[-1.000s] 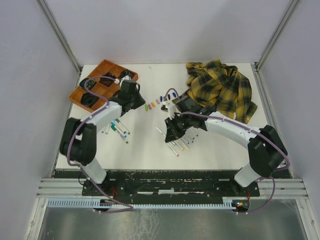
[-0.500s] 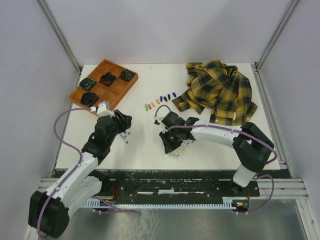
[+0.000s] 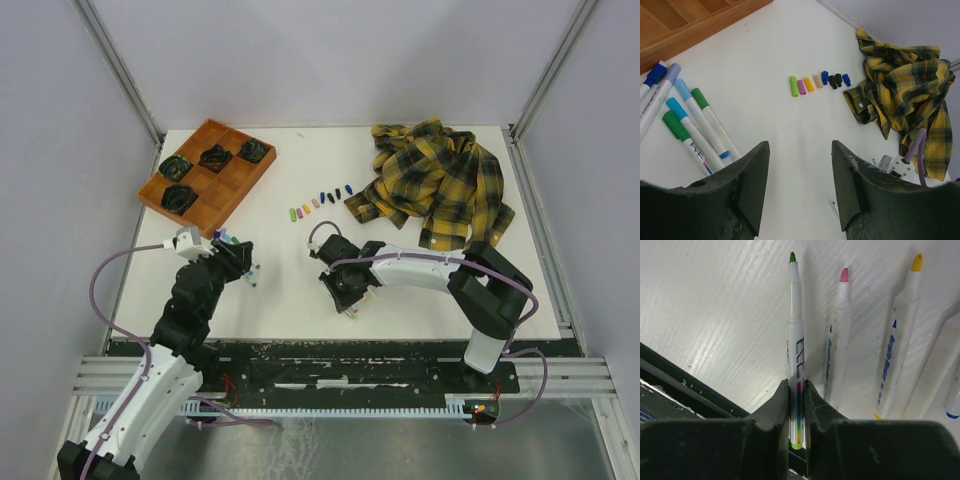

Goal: Open the pen caps
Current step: Place the pen at the center of the board.

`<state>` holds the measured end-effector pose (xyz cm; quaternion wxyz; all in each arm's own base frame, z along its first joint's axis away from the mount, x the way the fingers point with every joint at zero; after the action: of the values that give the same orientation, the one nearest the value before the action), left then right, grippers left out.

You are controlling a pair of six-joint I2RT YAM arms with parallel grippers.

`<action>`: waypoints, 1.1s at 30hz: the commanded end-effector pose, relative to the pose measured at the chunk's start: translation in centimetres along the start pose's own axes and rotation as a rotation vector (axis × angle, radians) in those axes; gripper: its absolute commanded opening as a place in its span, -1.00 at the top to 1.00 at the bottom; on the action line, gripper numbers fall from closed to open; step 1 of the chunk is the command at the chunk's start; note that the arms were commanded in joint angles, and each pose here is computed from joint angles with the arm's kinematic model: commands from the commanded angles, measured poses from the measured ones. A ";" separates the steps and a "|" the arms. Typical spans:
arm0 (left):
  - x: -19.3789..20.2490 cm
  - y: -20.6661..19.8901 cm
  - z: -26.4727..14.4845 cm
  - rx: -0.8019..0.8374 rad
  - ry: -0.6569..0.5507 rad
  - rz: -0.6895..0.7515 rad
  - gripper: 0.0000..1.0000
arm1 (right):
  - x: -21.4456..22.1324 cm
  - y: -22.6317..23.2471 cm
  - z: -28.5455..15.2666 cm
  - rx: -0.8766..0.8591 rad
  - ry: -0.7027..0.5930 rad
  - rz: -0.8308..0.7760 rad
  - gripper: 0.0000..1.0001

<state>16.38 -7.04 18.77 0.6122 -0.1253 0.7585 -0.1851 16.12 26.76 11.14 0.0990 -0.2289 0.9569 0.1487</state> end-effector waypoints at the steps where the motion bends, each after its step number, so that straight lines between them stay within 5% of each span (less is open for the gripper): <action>1: 0.0 0.0 -0.2 -0.007 -0.012 -0.029 -0.19 | -1.0 0.5 -0.1 0.033 -0.042 0.015 0.64; 20: -0.4 -0.1 -1.0 0.022 -0.033 -0.052 -0.19 | -0.8 0.5 0.8 0.067 0.004 0.023 0.44; 33: 1.1 -0.2 -0.8 0.085 0.011 -0.094 -0.20 | -3.1 2.2 -4.0 -0.059 -0.133 -0.079 0.30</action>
<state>15.29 -7.18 17.77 0.5991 -0.1262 0.7611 -0.2143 16.71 27.60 11.70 0.1037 -0.2361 0.9567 0.1350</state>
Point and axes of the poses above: each gripper's point midway between its finger pads, its own z axis out along the fingers, its own y axis along the line the jaws close on, x = y × z, the point moved 10 cm from there along -z, back along the fingers, and after that the axes turned 9 degrees about z, right-handed, at the moved point
